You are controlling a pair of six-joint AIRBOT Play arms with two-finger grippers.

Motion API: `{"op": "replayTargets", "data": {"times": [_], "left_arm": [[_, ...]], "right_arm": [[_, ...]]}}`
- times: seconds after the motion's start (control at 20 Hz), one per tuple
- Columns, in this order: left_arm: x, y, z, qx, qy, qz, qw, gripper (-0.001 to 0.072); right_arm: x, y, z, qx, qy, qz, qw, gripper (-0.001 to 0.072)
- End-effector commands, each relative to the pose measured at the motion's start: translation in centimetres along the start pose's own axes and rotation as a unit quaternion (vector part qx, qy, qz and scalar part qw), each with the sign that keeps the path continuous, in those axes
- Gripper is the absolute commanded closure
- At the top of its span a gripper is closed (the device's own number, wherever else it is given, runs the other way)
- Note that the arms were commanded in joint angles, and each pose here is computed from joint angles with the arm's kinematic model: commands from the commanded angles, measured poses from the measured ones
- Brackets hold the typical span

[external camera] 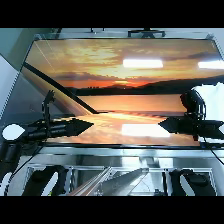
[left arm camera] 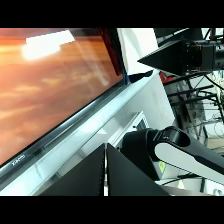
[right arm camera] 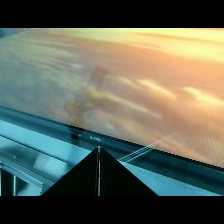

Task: Fold the shirts.

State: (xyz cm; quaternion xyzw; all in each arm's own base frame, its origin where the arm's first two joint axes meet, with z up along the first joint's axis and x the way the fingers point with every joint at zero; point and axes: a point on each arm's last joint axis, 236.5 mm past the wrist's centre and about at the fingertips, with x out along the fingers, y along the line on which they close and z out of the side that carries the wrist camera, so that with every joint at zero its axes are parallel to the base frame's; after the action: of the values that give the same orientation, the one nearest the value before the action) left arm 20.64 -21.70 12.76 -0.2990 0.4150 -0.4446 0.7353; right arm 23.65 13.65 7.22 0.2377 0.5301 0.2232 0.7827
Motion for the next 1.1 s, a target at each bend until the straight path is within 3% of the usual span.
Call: {"op": "replayTargets", "data": {"times": [0.0, 0.7, 0.8, 0.85, 0.9, 0.95, 1.0, 1.05], "left_arm": [[0.0, 0.3, 0.6, 0.001, -0.013, 0.008, 1.0, 0.069], [-0.1, 0.9, 1.7, 0.001, -0.035, 0.02, 0.999, 0.0691], [-1.5, 2.8, 4.9, 0.008, -0.095, 0.068, 0.993, 0.0703], [-3.6, 4.7, 6.9, 0.016, -0.122, 0.127, 0.984, 0.0674], [-6.6, 6.7, 8.8, 0.03, -0.144, 0.198, 0.969, 0.0409], [-10.8, 8.8, 10.7, 0.029, -0.175, 0.277, 0.944, 0.0073], [-15.7, 10.7, 12.3, 0.012, -0.214, 0.353, 0.911, -0.0013], [-20.3, 12.4, 13.0, -0.001, -0.238, 0.415, 0.878, -0.0013]], "right_arm": [[0.0, 0.0, 0.0, 0.0, 0.0, 0.0, 1.0, 0.0695], [0.0, 0.0, 0.0, 0.0, 0.0, 0.0, 1.0, 0.0695], [0.0, 0.0, 0.0, 0.0, 0.0, 0.0, 1.0, 0.0694], [0.0, 0.0, 0.0, 0.0, 0.0, 0.0, 1.0, 0.0695], [0.0, 0.1, 0.3, 0.001, -0.007, 0.003, 1.0, 0.0695], [0.0, 0.1, 0.7, 0.001, -0.016, 0.003, 1.0, 0.0695], [0.0, 0.1, 1.0, 0.001, -0.022, 0.002, 1.0, 0.0695], [0.0, 0.0, 1.2, 0.001, -0.026, 0.001, 1.0, 0.0695]]}}
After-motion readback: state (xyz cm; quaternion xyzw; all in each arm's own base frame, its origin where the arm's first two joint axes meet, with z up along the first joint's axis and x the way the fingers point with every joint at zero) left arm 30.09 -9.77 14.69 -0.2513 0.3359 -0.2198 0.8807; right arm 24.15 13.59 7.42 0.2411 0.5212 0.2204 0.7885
